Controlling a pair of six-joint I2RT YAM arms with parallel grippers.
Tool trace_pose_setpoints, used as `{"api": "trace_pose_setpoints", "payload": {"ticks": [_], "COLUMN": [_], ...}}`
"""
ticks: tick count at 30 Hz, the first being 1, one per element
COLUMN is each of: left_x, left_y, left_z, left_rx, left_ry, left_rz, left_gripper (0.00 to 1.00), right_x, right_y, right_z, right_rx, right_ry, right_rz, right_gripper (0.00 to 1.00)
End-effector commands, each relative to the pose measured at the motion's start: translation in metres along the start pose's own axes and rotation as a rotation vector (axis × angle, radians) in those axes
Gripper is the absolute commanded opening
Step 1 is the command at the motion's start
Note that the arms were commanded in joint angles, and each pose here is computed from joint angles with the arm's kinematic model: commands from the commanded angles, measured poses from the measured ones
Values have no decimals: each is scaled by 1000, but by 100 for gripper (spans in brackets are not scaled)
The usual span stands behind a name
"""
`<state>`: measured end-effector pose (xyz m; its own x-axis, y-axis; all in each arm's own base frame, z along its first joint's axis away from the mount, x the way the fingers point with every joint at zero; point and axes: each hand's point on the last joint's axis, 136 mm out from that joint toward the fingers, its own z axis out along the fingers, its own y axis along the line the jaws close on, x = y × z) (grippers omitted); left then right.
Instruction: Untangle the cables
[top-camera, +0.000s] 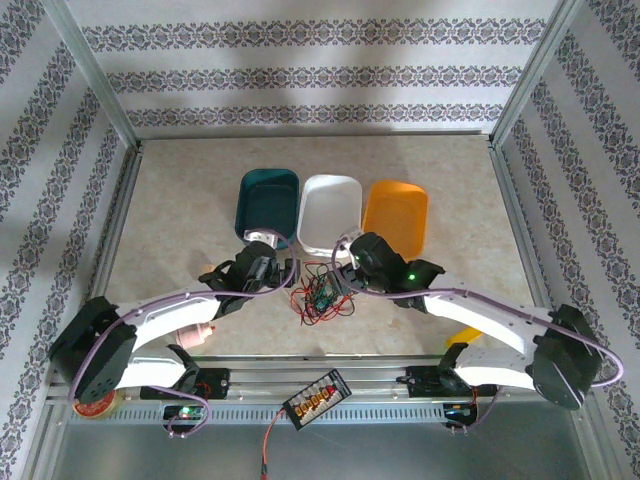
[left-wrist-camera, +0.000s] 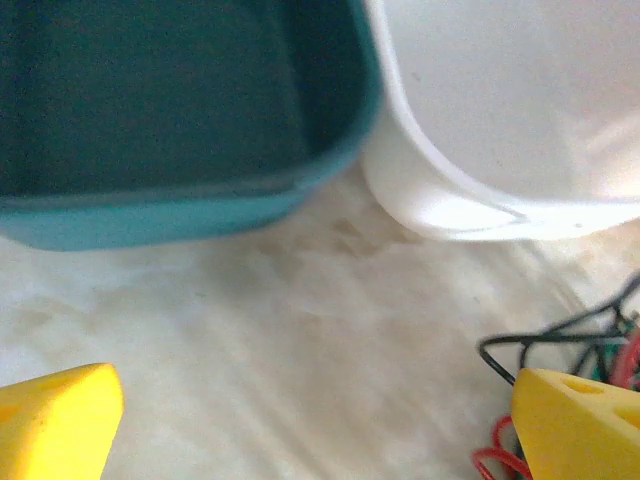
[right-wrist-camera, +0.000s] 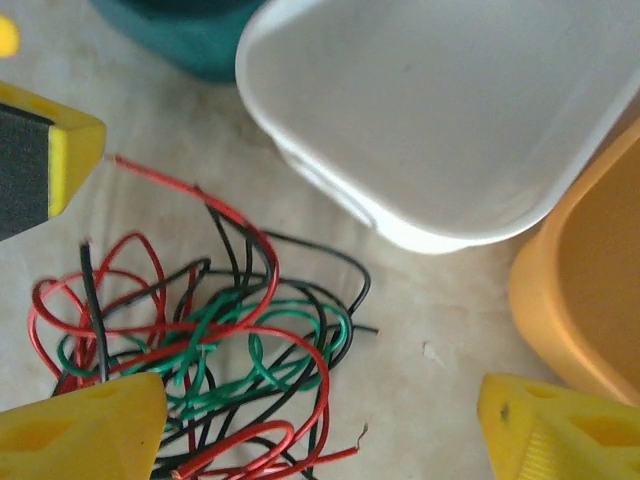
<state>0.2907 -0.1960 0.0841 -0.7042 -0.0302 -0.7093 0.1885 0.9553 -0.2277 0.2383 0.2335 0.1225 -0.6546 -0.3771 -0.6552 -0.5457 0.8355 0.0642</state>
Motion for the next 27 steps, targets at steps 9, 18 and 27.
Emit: {"api": "trace_pose_setpoints", "payload": {"ticks": [9, 18, 27], "left_x": [5, 15, 24], "left_y": [-64, -69, -75], "left_z": [-1, 9, 20], "left_rx": [215, 227, 236], "left_ry": [86, 121, 154], "left_rz": [84, 71, 79], "left_gripper": [99, 99, 99], "right_x": [28, 38, 30], "right_y": [22, 17, -4], "right_z": [22, 38, 30], "right_rx": [-162, -156, -91], "right_ry": [166, 209, 151], "right_rz": [89, 117, 165], "right_gripper": [58, 46, 1]}}
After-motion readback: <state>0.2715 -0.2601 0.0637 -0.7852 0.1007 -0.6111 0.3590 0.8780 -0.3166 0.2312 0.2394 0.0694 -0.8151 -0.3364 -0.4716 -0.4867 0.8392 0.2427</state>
